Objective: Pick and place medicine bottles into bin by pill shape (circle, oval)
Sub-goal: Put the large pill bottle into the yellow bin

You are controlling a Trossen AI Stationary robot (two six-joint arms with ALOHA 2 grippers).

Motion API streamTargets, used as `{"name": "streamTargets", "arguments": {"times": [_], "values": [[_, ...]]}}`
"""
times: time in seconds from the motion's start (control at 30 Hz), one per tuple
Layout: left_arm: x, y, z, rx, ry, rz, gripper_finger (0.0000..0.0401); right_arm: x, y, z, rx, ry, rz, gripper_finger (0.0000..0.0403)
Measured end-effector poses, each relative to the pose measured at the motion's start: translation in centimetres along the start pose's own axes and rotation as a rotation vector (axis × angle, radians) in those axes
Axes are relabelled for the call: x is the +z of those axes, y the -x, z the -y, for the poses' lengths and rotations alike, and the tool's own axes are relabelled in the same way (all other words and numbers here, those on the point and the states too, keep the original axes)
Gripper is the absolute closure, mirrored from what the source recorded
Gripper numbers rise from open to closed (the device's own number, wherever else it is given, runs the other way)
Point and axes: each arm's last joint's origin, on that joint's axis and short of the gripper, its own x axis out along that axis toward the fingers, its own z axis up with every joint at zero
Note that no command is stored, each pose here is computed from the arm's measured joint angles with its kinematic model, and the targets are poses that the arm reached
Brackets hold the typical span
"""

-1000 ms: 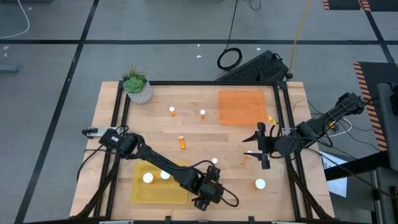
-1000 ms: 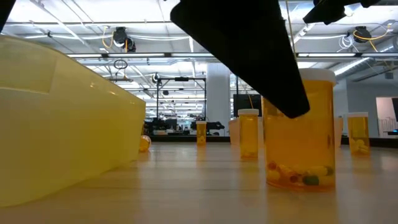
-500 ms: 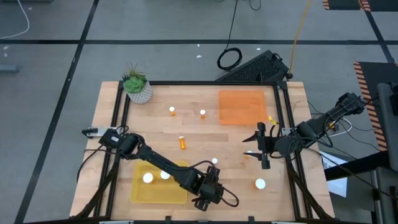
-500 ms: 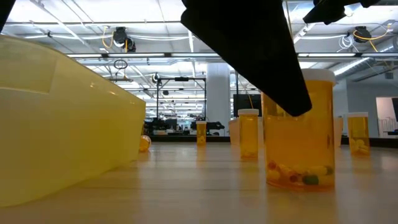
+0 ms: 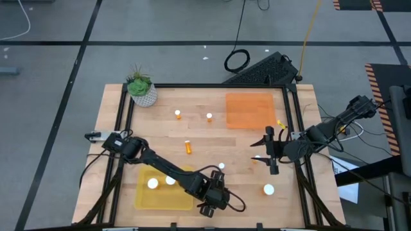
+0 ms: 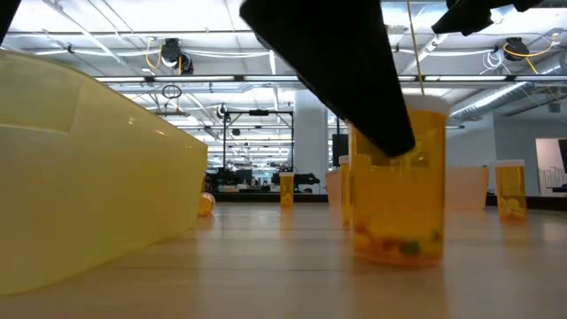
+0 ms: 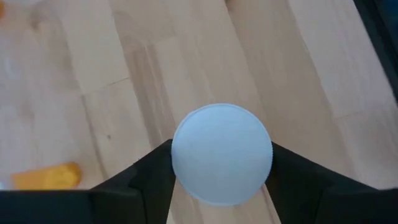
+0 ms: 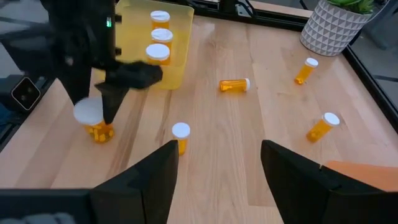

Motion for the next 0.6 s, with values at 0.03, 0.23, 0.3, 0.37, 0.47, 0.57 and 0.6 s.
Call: {"name": "streamTargets", "arguments": {"times": [0.03,0.23,0.3,0.37,0.47,0.57,0.6], "values": [[0.1,0.3,-0.1,0.0,0.011,0.006,0.0185,-0.2,-0.1,0.0,-0.001,0.003,-0.005,0.0181],[0.6,2.8,-0.5,0.023,0.056,0.035,0.0184,-1.5,-0.7,-0.1,-0.008,0.008,-0.045,0.0181],[0.7,3.7,-0.7,0.03,0.06,0.053,0.018,-1.5,-0.7,-0.1,-0.008,0.007,-0.042,0.0181],[0.8,4.9,-0.9,0.042,0.063,0.055,0.018,-1.4,-0.7,-0.1,-0.007,0.003,-0.034,0.0181],[0.9,6.7,-1.1,0.051,0.086,0.075,0.0184,-1.3,-0.7,-0.1,-0.005,0.003,-0.025,0.0181],[0.7,8.3,-1.3,0.069,0.121,0.072,0.0189,-1.2,-0.7,-0.1,-0.002,0.007,-0.012,0.0181],[0.6,8.8,-1.3,0.074,0.133,0.065,0.0189,-1.2,-0.7,-0.1,-0.002,0.012,-0.012,0.0181]]}}
